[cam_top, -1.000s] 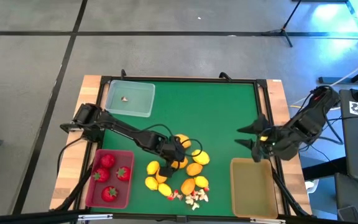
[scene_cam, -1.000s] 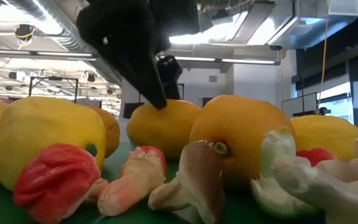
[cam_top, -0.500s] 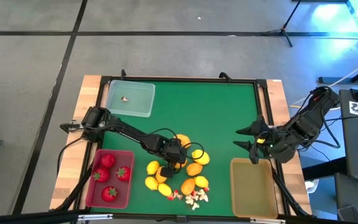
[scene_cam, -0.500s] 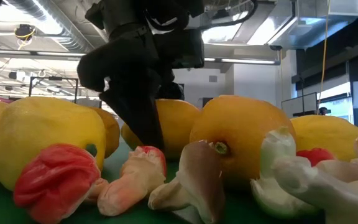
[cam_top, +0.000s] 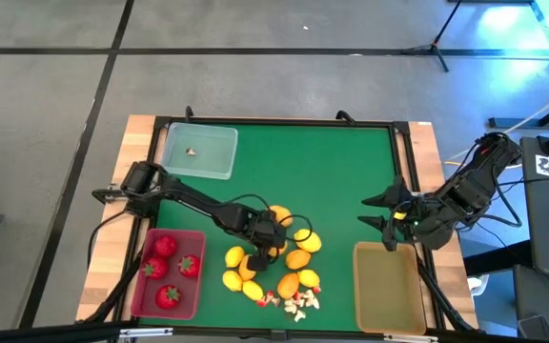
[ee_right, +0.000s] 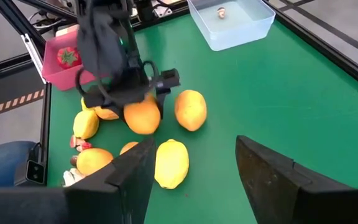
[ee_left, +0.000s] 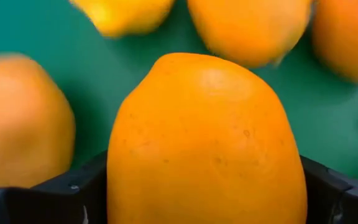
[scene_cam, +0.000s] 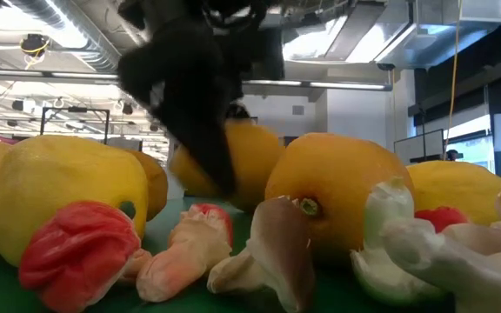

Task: Sort produce into baskets
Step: Put the yellow lemon into the orange bin

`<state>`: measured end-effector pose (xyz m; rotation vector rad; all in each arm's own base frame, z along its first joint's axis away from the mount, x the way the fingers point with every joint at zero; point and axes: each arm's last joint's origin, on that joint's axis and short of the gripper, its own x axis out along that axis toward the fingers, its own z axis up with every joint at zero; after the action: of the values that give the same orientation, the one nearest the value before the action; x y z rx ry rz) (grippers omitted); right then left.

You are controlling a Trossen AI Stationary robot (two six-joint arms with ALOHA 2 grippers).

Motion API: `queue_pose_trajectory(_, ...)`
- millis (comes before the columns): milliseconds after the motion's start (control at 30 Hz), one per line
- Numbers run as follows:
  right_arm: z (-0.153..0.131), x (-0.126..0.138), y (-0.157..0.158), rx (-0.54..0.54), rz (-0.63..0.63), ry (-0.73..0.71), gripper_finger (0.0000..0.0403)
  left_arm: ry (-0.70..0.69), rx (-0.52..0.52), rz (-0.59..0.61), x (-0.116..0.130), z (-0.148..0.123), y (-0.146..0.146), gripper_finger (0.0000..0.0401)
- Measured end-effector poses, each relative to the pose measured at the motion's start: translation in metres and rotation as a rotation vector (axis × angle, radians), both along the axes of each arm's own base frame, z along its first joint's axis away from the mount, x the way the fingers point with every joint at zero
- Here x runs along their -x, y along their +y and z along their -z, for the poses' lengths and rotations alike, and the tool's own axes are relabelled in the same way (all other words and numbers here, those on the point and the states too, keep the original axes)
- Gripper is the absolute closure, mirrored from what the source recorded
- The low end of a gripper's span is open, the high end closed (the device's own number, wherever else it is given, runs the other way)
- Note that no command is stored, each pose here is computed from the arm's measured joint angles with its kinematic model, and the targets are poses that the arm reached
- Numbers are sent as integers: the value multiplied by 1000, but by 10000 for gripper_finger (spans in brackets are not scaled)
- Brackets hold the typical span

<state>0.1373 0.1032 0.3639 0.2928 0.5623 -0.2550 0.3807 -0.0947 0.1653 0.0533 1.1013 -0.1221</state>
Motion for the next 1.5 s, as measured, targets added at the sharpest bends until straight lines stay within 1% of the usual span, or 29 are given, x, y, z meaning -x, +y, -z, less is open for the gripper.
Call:
queue_pose_trajectory(100, 1, 1, -1, 21, 4, 15, 182, -66, 17, -16, -1, -22, 0, 75)
queue_pose_trajectory(200, 3, 2, -3, 66, 25, 23, 182, -132, 32, -26, -4, -41, -1, 75)
queue_pose_trajectory(333, 4, 3, -6, 131, 72, 3, 182, -296, 63, -16, -16, -63, -5, 75)
queue_pose_trajectory(467, 3, 7, -12, 223, 113, -16, 182, -451, 72, 15, -27, -77, -6, 75)
queue_pose_trajectory(633, -4, 19, -24, 218, 105, -37, 182, -565, 119, -42, -36, -87, 4, 75)
queue_pose_trajectory(900, -14, 43, -46, 178, 129, -104, 182, -733, 150, -100, -51, -95, 23, 75)
queue_pose_trajectory(967, -16, 47, -51, 169, 139, -123, 182, -767, 156, -113, -55, -94, 27, 75)
queue_pose_trajectory(1200, -18, 57, -61, 199, 167, -141, 182, -821, 192, -163, -66, -85, 38, 75)
queue_pose_trajectory(1300, -18, 58, -62, 198, 174, -150, 182, -831, 200, -167, -77, -80, 40, 75)
queue_pose_trajectory(1500, -18, 58, -62, 202, 178, -152, 182, -865, 227, -132, -111, -77, 31, 74)
